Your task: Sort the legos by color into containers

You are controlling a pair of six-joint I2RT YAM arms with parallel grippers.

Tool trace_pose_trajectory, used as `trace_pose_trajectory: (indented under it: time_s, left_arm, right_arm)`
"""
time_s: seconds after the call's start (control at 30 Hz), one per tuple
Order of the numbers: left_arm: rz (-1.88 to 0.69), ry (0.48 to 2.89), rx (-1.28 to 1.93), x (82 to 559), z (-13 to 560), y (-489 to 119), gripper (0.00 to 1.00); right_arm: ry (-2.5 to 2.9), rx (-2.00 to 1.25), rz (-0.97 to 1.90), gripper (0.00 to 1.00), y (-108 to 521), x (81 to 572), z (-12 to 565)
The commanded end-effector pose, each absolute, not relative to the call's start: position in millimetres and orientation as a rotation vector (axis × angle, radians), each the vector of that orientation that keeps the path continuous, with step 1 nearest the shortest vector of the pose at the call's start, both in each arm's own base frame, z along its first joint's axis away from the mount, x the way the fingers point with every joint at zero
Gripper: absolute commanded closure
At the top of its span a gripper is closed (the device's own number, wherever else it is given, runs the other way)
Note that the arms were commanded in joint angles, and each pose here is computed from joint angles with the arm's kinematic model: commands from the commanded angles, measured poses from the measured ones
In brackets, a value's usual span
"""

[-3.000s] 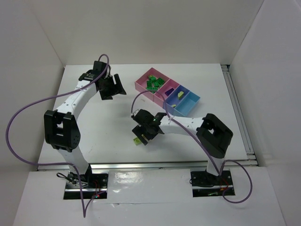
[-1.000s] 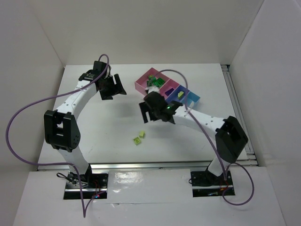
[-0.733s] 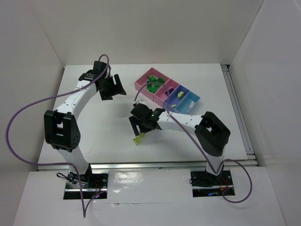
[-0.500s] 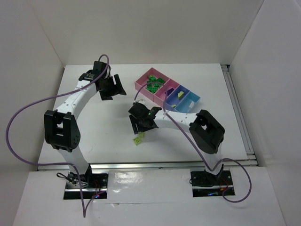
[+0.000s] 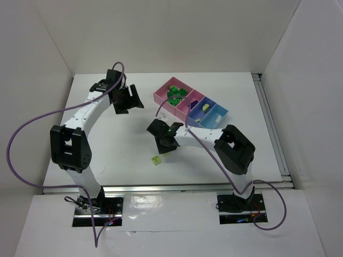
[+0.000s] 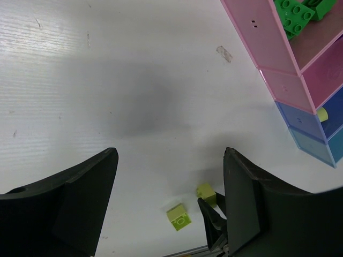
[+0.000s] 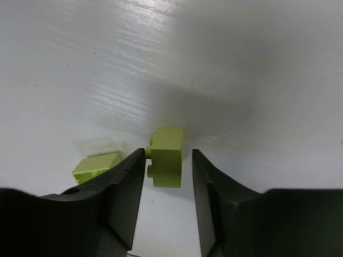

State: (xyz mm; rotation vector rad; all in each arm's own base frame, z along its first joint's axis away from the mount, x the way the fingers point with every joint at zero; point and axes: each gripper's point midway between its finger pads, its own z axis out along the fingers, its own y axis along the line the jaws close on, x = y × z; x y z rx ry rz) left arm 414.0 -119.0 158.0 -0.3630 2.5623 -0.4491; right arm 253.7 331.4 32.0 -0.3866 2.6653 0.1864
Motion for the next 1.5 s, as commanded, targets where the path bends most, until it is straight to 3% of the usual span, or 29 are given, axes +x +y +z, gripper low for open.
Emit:
trace_pose_trajectory:
  time_s: [0.0,0.1,0.2,0.43,0.73,0.83,0.87,0.9,0.93,1.03,1.17,1.27,1.4,1.47]
  left_arm:
    - [-0.478,2.538,-0.331,419,168,-124,0.17]
    - [-0.478,2.538,-0.331,419,168,-124,0.17]
    - [-0.470,2.524,-0.331,419,173,-122,0.18]
    - [-0.466,2.502,-0.343,421,176,-121,0.18]
    - [-0.486,2.515,-0.337,418,173,-124,0.18]
    - [-0.471,2.504,-0.328,418,176,-121,0.18]
    - [-0.471,2.504,-0.328,418,176,-121,0.18]
    - [-0.469,2.513,-0.330,416,175,-121,0.18]
    - [-0.469,2.513,-0.330,416,175,-121,0.18]
    - [-0.466,2.522,-0.332,414,172,-121,0.18]
    - [-0.455,2.520,-0.336,415,171,-119,0.18]
    - [-0.442,2.518,-0.340,415,171,-117,0.18]
    - [-0.444,2.509,-0.338,415,175,-117,0.18]
    - [-0.427,2.514,-0.355,414,173,-112,0.18]
  right_arm:
    - [2.636,-0.371,0.186,0.64,333,255,46]
    - [2.597,-0.366,0.185,0.75,335,262,57]
    - [2.552,-0.301,0.102,0.80,314,283,72]
    - [2.306,0.006,0.002,0.81,236,355,155]
    - [2.264,0.199,-0.139,0.80,162,426,156]
    - [2.250,0.232,-0.167,0.69,150,442,151]
    - [2.256,0.231,-0.153,0.54,148,448,150]
    - [2.255,0.213,-0.141,0.30,150,449,153]
    - [2.262,0.198,-0.132,0.23,153,451,150]
    - [2.222,0.103,-0.043,0.19,172,443,167]
    - [2.222,-0.060,0.052,0.31,208,411,170]
    - [2.249,-0.233,0.109,0.32,246,372,155]
    - [2.284,-0.373,0.215,0.44,282,330,138]
    - [2.292,-0.451,0.299,0.44,298,314,133]
